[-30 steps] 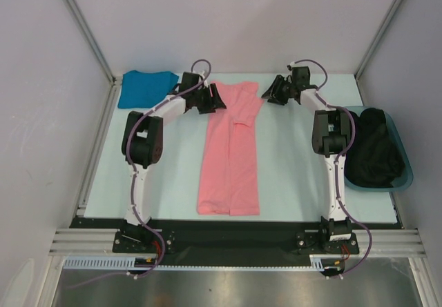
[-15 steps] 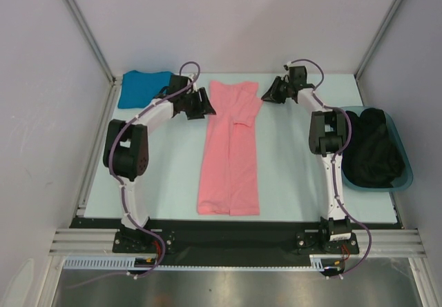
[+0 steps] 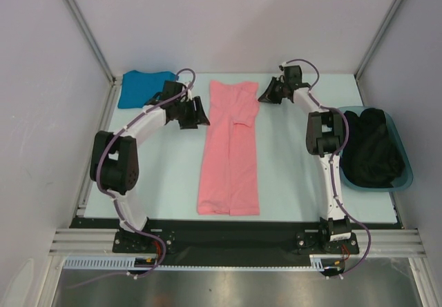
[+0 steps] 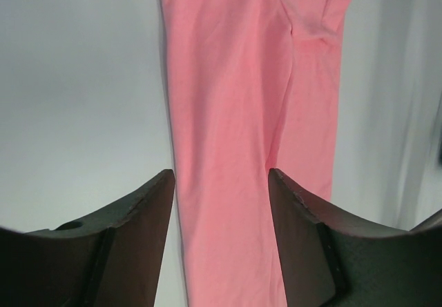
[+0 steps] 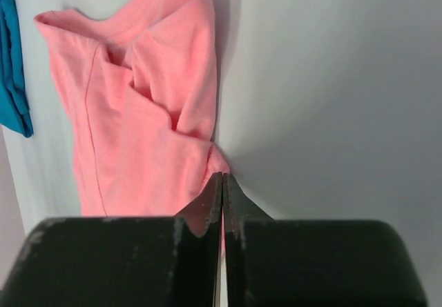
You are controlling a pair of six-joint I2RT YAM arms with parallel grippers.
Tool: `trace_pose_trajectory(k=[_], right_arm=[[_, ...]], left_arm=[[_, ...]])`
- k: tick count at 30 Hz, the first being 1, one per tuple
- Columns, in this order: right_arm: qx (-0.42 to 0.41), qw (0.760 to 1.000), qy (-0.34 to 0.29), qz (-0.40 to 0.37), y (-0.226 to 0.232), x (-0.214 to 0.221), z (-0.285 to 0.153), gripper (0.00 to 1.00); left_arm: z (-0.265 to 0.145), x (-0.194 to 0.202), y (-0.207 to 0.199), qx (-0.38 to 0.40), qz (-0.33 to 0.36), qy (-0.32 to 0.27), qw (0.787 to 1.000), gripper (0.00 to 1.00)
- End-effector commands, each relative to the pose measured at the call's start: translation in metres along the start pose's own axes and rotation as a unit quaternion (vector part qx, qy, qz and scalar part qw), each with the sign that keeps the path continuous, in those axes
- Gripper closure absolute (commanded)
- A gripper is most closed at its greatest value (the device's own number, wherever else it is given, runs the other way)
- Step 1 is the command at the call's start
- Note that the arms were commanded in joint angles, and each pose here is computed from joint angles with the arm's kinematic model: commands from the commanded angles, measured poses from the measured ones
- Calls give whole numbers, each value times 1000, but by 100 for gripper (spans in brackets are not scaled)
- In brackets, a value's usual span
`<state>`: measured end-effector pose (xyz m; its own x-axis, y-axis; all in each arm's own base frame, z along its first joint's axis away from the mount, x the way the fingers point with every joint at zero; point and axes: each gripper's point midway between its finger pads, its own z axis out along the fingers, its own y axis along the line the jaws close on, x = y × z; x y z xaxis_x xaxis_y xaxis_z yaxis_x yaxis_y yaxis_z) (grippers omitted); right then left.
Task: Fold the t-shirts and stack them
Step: Fold the tshirt
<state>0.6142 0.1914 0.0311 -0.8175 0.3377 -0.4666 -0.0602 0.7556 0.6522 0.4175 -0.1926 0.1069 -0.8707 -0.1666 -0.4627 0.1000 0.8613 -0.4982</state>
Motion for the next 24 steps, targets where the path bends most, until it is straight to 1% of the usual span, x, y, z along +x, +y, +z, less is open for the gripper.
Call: trace_pose_trajectory(k=[1, 6, 11, 18, 24], right_arm=[[1, 998, -61, -30, 52, -43, -46, 100], [37, 997, -63, -38, 46, -44, -60, 100], [39, 997, -54, -41, 48, -39, -63, 100], [14, 998, -34, -47, 68, -20, -44, 100], [19, 999, -18, -47, 74, 0, -19, 100]], left_arm=[[-28, -1, -8, 1, 25, -19, 1000, 38], [-40, 8, -8, 1, 34, -14, 999, 38], [-46, 16, -11, 10, 35, -11, 999, 38], [-46, 25, -10, 15, 41, 1, 999, 38], [-46, 32, -7, 17, 46, 11, 999, 38]])
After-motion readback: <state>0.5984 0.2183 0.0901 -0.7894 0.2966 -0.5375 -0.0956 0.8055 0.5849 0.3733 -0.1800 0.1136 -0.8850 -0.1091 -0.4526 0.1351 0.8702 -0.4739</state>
